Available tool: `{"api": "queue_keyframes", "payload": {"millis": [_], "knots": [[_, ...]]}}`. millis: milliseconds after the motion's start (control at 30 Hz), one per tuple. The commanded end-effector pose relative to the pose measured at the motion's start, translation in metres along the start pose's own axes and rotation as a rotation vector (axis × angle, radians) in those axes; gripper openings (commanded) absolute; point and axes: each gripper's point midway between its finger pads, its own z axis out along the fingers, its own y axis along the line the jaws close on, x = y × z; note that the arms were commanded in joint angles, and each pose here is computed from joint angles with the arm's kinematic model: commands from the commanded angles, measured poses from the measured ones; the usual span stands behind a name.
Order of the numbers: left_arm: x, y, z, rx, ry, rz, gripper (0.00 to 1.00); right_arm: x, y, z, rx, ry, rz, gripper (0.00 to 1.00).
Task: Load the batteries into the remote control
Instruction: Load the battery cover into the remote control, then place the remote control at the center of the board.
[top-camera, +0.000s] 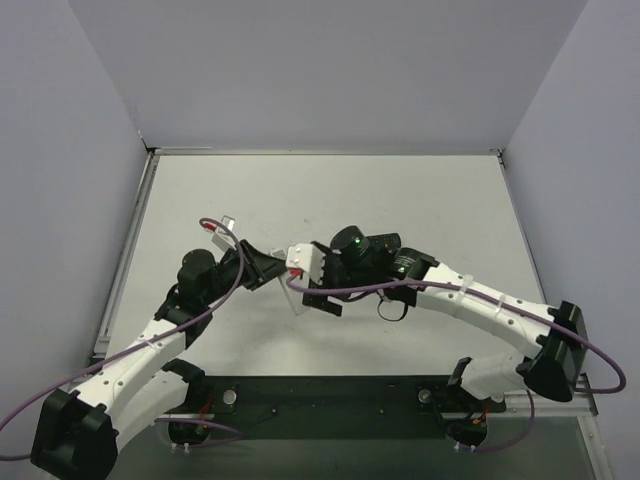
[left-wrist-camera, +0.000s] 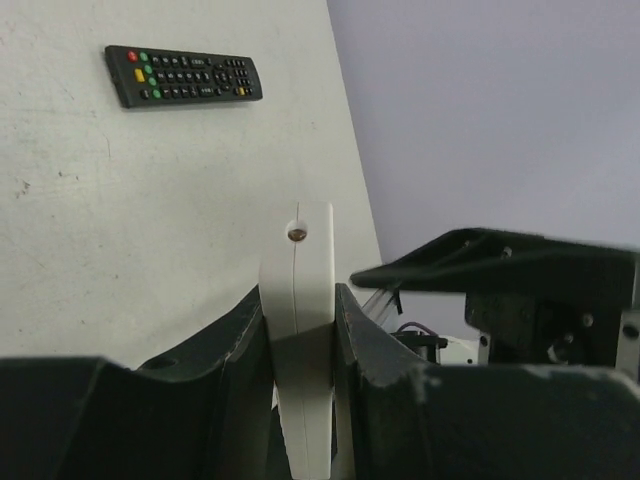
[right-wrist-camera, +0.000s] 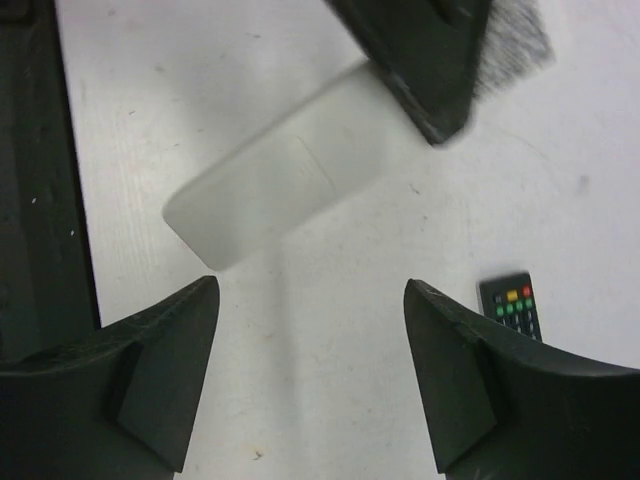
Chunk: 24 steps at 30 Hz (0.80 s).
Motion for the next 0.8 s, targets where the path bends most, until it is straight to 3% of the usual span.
{"api": "queue_keyframes", "payload": {"millis": [0, 33, 100, 133, 267, 333, 467, 533, 567, 633, 767], "knots": [[-0.006, 0.018, 0.01, -0.154, 0.07, 0.17, 0.0, -0.004, -0.05, -0.053, 0.288, -0.153, 0.349, 0.73], [-0.007, 0.023, 0.013, -0.182, 0.082, 0.187, 0.0, 0.006, -0.063, -0.065, 0.353, -0.167, 0.475, 0.84], [-0.012, 0.043, 0.019, -0.303, 0.128, 0.24, 0.0, 0.026, -0.08, -0.093, 0.495, -0.178, 0.623, 0.95], [-0.013, 0.05, 0.02, -0.347, 0.148, 0.26, 0.0, 0.044, -0.091, -0.106, 0.567, -0.187, 0.778, 1.0], [-0.029, 0.094, 0.026, -0.609, 0.223, 0.357, 0.0, 0.093, -0.088, -0.143, 0.722, -0.179, 1.029, 1.0], [-0.038, 0.096, 0.028, -0.678, 0.258, 0.422, 0.0, 0.115, -0.084, -0.152, 0.789, -0.144, 1.093, 1.0], [-0.049, 0.139, 0.031, -0.92, 0.359, 0.535, 0.0, 0.153, -0.069, -0.173, 0.902, -0.065, 1.2, 1.0], [-0.043, 0.167, 0.026, -1.047, 0.461, 0.575, 0.0, 0.16, -0.066, -0.179, 0.934, -0.058, 1.233, 1.0], [-0.057, 0.165, 0.032, -1.093, 0.434, 0.614, 0.01, 0.164, -0.062, -0.181, 0.941, -0.053, 1.238, 0.99], [-0.054, 0.185, 0.031, -1.185, 0.507, 0.644, 0.02, 0.167, -0.061, -0.186, 0.956, -0.053, 1.244, 0.99], [-0.065, 0.199, 0.035, -1.35, 0.539, 0.762, 0.08, 0.171, -0.057, -0.194, 0.978, -0.051, 1.238, 0.99]]}}
